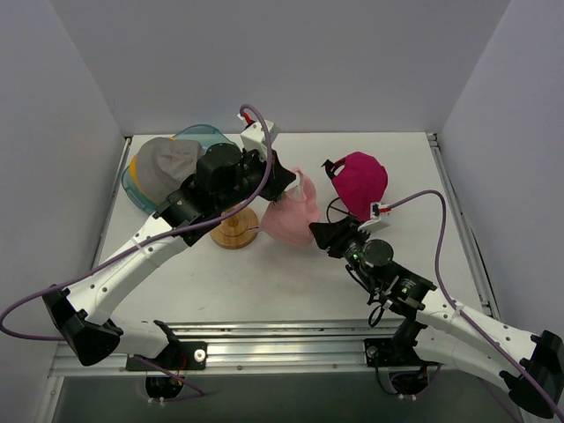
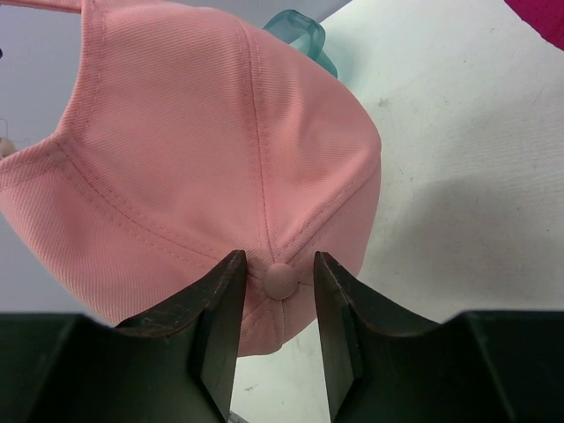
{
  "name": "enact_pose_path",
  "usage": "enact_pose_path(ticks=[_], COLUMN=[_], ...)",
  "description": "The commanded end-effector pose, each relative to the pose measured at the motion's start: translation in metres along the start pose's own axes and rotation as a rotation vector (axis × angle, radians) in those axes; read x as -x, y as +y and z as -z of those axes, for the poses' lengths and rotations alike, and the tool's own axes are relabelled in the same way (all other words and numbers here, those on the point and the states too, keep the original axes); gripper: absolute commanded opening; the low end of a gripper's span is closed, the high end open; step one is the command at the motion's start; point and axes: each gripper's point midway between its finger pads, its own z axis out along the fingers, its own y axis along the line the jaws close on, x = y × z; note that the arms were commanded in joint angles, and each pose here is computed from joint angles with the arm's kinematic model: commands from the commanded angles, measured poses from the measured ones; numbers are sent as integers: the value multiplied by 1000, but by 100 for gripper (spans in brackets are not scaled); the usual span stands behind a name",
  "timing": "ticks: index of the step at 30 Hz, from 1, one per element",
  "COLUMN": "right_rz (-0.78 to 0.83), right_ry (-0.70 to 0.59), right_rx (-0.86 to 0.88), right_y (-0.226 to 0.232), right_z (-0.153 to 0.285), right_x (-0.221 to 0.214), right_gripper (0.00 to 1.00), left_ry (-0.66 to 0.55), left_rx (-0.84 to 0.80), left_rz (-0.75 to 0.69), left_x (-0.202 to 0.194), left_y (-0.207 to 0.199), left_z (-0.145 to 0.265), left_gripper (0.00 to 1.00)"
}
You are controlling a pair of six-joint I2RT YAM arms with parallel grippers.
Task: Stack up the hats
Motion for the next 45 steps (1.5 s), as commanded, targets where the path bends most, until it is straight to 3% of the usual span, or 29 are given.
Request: enact_pose_path(ticks=[1, 6, 12, 23, 24, 25, 26, 28, 31, 38, 45], right_rz=[-34, -41, -46, -13, -23, -33, -38, -75, -97, -95, -146], right_ry=[-55, -40, -47, -144, -139, -137, -134, -113, -103, -60, -63], right_rx=[43, 47, 39, -7, 4, 12, 18, 54, 75, 28, 63], right_y=[14, 14, 9, 3, 6, 10, 11, 19, 24, 14, 16], right_z=[0, 0, 0, 16, 17, 18, 18, 17, 13, 0, 0], right_x=[13, 9, 8, 39, 39, 40, 40, 35, 33, 15, 11], right_gripper=[32, 24, 0, 0, 3, 21, 27, 37, 44, 47, 44], left_ry=[-151, -147, -158, -154, -157, -160, -173, -164, -158, -173, -217], left_rx=[-54, -46, -43, -22, -26, -30, -34, -63, -84, -107, -118], left_rz=[-9, -5, -11, -29, -31, -31, -33, -37, -35, -35, -36], left_x=[40, 36, 38, 32, 32, 32, 35, 32, 31, 32, 30], left_y=[-18, -16, -15, -9, -10, -11, -11, -16, -20, -25, -26], left_z=[15, 14, 20, 29, 29, 29, 29, 26, 22, 20, 16], left_gripper=[2, 2, 2, 2, 2, 2, 2, 2, 2, 2, 3])
